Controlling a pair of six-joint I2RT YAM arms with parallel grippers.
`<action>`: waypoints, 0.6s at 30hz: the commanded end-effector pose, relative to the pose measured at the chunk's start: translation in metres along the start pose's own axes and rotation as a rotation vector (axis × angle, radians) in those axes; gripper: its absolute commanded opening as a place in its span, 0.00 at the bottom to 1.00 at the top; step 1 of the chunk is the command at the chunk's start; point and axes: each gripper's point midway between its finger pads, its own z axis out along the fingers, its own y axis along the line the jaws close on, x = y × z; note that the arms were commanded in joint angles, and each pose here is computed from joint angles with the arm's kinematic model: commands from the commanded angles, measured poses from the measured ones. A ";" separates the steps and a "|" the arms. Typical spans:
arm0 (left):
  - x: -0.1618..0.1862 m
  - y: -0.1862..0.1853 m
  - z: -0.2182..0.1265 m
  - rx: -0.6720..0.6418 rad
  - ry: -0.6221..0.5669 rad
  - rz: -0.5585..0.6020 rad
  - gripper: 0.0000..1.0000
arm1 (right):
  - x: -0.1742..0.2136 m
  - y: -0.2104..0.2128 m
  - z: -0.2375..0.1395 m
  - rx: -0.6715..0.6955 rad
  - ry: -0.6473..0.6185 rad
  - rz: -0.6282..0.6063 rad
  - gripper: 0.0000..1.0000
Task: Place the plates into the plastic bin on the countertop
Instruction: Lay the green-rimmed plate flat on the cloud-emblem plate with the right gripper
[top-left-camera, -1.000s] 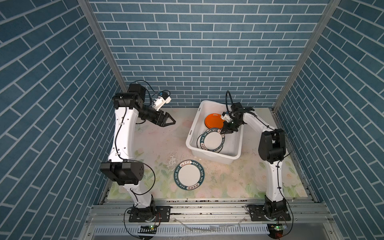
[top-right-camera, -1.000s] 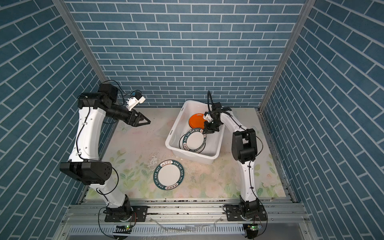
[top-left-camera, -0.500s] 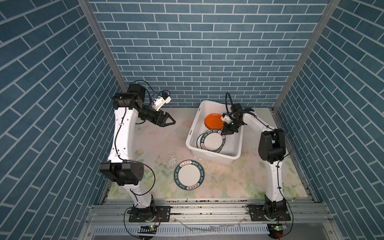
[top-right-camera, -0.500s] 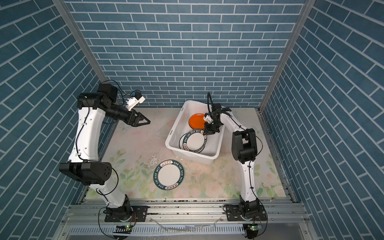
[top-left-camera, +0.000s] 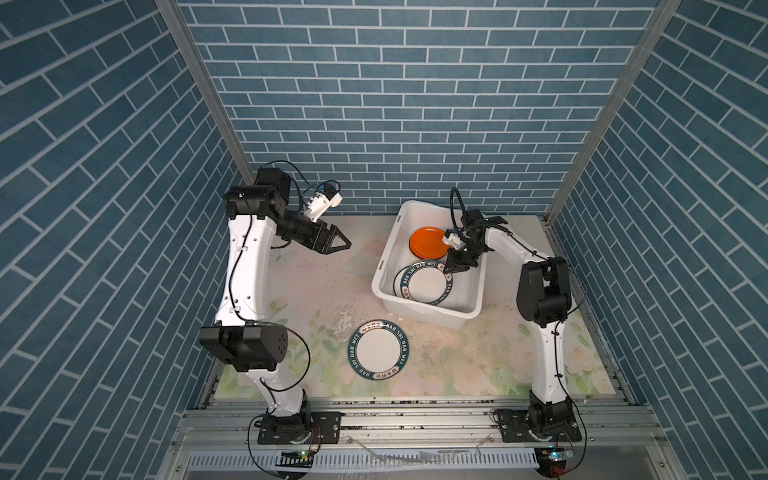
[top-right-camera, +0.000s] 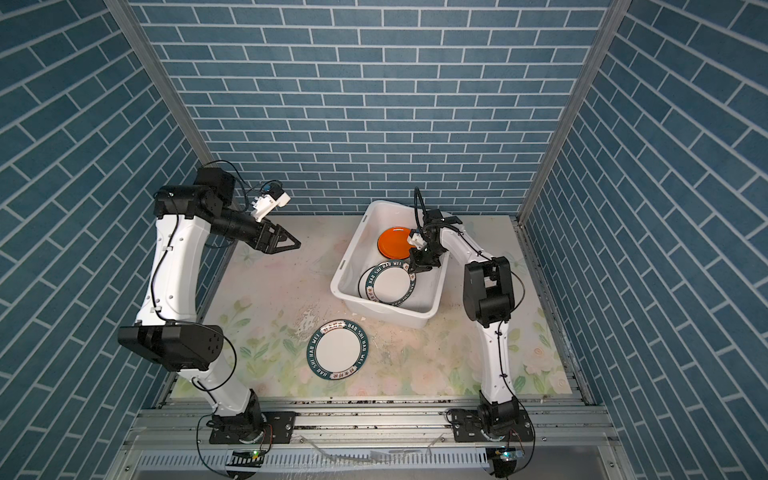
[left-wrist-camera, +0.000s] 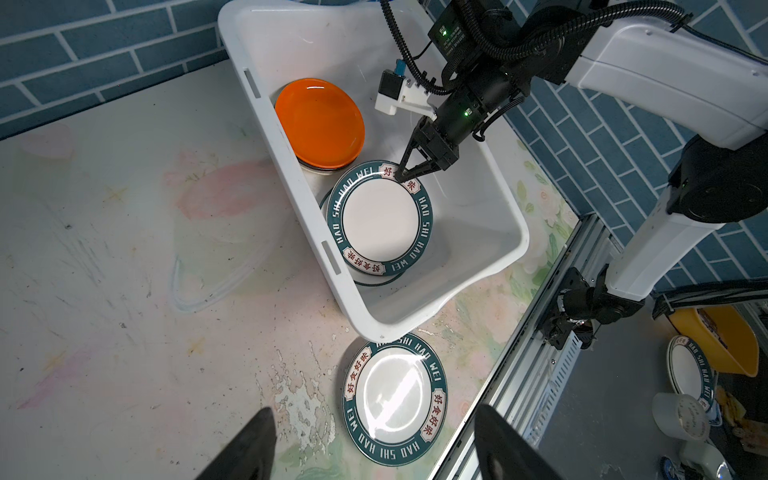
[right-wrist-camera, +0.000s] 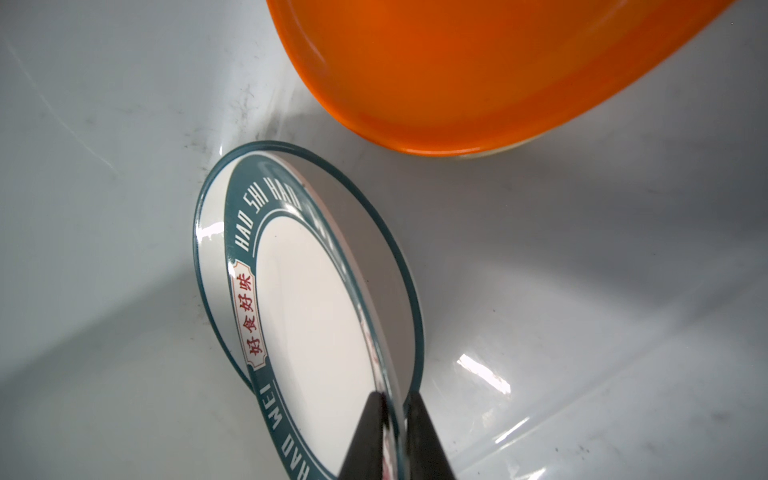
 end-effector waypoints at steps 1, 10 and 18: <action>0.003 -0.009 -0.005 0.001 -0.002 0.006 0.77 | 0.010 -0.002 0.003 0.009 0.035 -0.037 0.13; 0.005 -0.010 -0.003 0.007 0.003 0.000 0.77 | 0.016 -0.005 0.008 0.015 0.054 -0.031 0.15; 0.005 -0.010 -0.003 0.013 0.003 -0.005 0.77 | 0.020 -0.009 0.012 0.024 0.069 -0.024 0.15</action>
